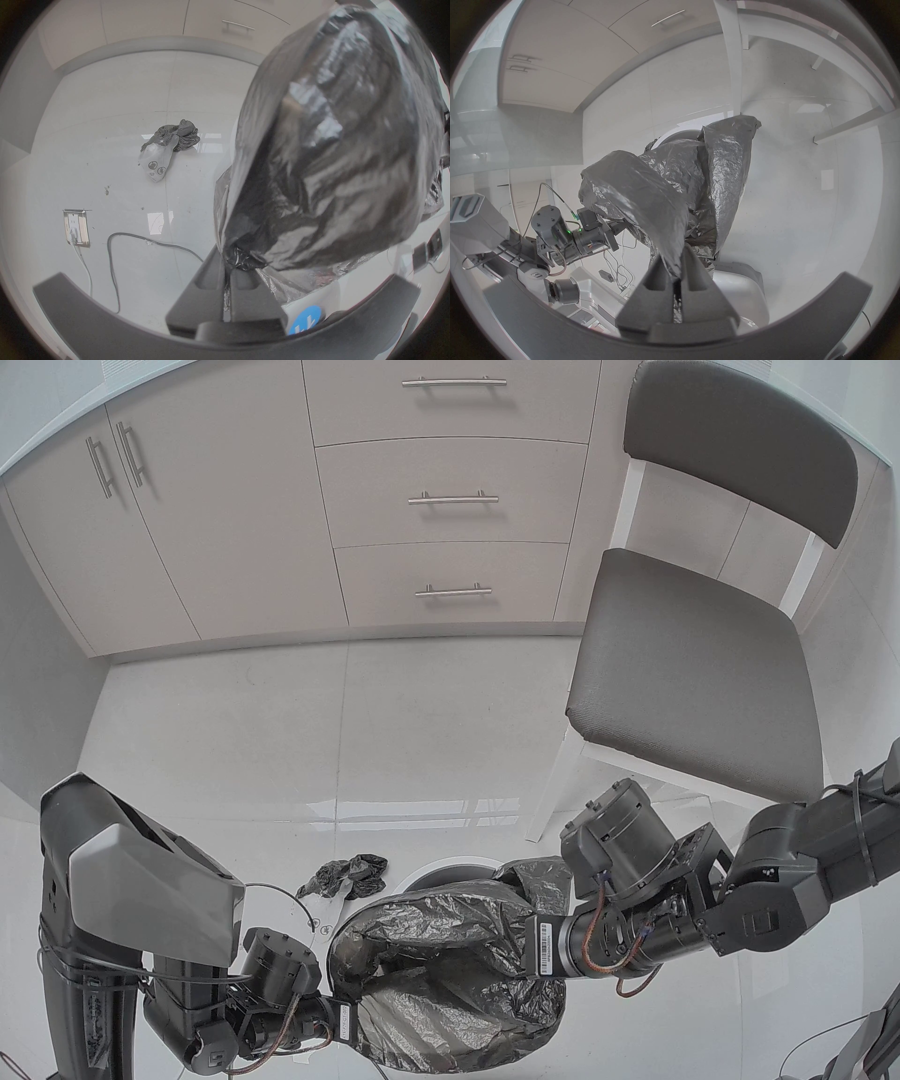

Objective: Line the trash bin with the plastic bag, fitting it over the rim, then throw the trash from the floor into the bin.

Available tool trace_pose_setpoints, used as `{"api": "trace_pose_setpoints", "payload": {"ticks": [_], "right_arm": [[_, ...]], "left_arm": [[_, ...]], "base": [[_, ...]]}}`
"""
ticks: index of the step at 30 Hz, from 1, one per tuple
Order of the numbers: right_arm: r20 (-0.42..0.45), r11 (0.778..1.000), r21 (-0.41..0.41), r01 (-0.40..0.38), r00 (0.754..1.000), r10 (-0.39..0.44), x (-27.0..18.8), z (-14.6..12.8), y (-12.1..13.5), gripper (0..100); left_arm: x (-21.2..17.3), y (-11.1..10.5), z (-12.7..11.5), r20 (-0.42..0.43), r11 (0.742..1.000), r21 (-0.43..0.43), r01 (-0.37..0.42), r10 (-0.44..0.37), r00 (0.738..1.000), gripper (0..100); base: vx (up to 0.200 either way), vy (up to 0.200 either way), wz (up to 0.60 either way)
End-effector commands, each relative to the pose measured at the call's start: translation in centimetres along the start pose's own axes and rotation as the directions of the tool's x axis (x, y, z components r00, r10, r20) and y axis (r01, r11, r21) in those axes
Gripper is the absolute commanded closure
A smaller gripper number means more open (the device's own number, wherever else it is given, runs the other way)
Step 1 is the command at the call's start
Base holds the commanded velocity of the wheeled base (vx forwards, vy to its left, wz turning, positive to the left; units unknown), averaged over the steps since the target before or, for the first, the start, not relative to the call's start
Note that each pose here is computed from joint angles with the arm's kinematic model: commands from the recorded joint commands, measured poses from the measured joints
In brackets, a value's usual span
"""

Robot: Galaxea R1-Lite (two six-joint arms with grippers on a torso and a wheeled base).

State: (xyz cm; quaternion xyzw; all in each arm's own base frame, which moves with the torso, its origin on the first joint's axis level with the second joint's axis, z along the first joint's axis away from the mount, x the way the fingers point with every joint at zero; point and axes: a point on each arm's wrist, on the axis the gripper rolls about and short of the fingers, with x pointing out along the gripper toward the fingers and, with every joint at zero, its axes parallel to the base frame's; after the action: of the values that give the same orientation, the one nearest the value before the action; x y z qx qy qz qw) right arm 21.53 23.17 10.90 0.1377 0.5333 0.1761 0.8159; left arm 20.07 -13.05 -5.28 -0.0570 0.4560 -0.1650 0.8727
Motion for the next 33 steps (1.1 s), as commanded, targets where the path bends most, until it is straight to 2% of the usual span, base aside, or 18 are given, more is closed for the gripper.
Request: {"api": "trace_pose_setpoints", "payload": {"ticks": [1,9,10,16,21,33], "right_arm": [[-0.034,1.0,-0.023,0.016,0.999,-0.017,0.4,-1.2,0.0,100],[-0.034,0.997,-0.013,0.074,0.997,-0.075,0.8,-1.6,-1.1,100],[-0.025,0.995,-0.014,0.103,0.994,-0.103,1.4,-1.7,-1.4,100],[0.036,0.995,-0.05,0.082,0.996,-0.08,3.7,-1.2,-1.3,100],[0.076,0.984,-0.078,0.161,0.985,-0.156,6.2,-1.4,-1.8,100],[0.076,0.98,-0.083,0.183,0.981,-0.177,6.8,-1.4,-2.4,100]], "left_arm": [[0.0,0.5,-0.5,-0.023,1.0,0.023,-0.019,0.019,1.0,100],[0.3,0.6,-0.5,0.011,1.0,0.021,-0.005,0.005,1.0,100],[0.5,0.6,-0.6,0.029,1.0,0.018,0.002,-0.003,1.0,100],[0.7,0.6,-0.4,0.048,1.0,0.017,0.01,-0.01,0.999,100],[1.2,0.7,0.0,0.066,1.0,0.01,0.01,-0.01,0.998,100],[1.4,0.8,-0.1,0.061,1.0,0.02,0.001,-0.003,0.998,100]], "base": [[0.0,0.0,0.0],[0.0,0.0,0.0],[0.0,0.0,0.0],[0.0,0.0,0.0],[0.0,0.0,0.0],[0.0,0.0,0.0]]}}
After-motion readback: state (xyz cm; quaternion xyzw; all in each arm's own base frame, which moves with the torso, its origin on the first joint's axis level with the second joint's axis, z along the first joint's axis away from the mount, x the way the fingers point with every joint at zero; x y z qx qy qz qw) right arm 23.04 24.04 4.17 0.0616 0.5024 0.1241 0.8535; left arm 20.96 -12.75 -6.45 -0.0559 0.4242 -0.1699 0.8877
